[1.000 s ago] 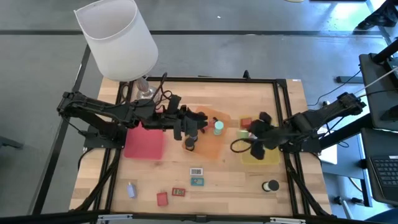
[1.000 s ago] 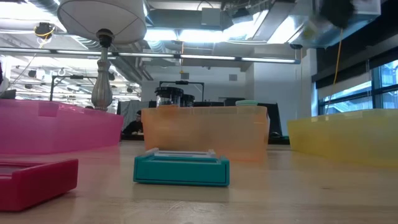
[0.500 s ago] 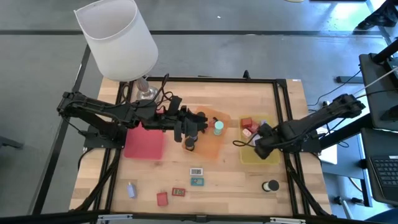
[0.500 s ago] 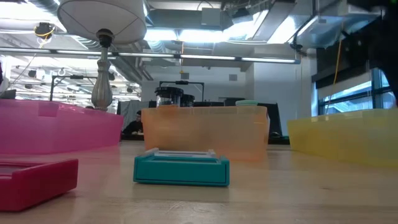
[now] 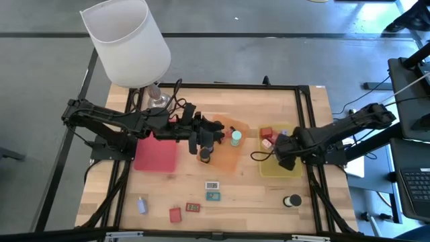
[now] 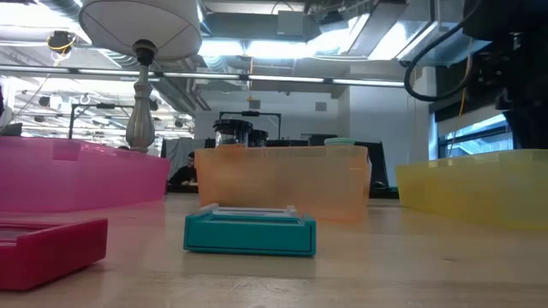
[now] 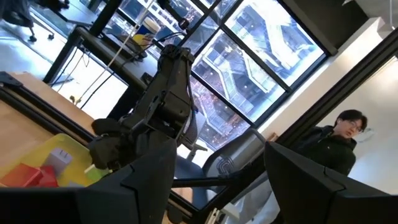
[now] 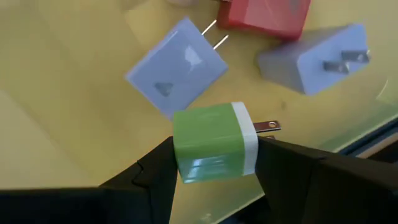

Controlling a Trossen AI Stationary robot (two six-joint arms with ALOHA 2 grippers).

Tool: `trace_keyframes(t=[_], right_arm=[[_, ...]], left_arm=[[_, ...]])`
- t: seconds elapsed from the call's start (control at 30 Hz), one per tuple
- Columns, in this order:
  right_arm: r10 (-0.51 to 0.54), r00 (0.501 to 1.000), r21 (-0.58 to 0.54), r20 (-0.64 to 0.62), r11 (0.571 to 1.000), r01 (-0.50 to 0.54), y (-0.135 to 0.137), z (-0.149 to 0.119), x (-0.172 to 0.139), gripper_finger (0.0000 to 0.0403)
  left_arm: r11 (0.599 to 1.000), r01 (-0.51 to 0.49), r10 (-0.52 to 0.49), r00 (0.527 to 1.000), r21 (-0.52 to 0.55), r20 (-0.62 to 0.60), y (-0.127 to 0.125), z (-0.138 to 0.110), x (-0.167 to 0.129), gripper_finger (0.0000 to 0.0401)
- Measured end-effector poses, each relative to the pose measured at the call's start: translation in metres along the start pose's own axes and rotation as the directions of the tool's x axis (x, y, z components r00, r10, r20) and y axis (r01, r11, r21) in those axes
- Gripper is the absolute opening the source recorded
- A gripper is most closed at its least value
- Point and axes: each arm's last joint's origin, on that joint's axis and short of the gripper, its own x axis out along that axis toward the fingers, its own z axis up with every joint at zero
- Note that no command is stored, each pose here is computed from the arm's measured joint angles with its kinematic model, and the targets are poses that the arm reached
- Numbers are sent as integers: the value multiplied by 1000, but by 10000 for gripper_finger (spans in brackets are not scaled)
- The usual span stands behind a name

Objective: Pick & Place Office items
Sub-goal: Put the green charger adapter into the yellow bin

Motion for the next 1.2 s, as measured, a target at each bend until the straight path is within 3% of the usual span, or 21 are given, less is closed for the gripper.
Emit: trace_keyframes(t=[0.43,0.67,0.93,1.2], right_arm=[[-127,977,-226,-169,970,88,4,22,30,188],[-151,966,-302,-211,950,82,8,33,46,189],[-139,967,-286,-212,955,74,9,38,51,194],[-108,965,-193,-238,979,62,10,37,51,260]], left_arm=[[1000,23,-23,1000,0,-19,-1,-1,0,240],[1000,23,-23,1000,0,-20,-1,-1,0,239],[1000,23,-23,1000,0,-20,-1,-1,0,239],[997,72,-72,997,-6,-38,-5,3,-5,239]])
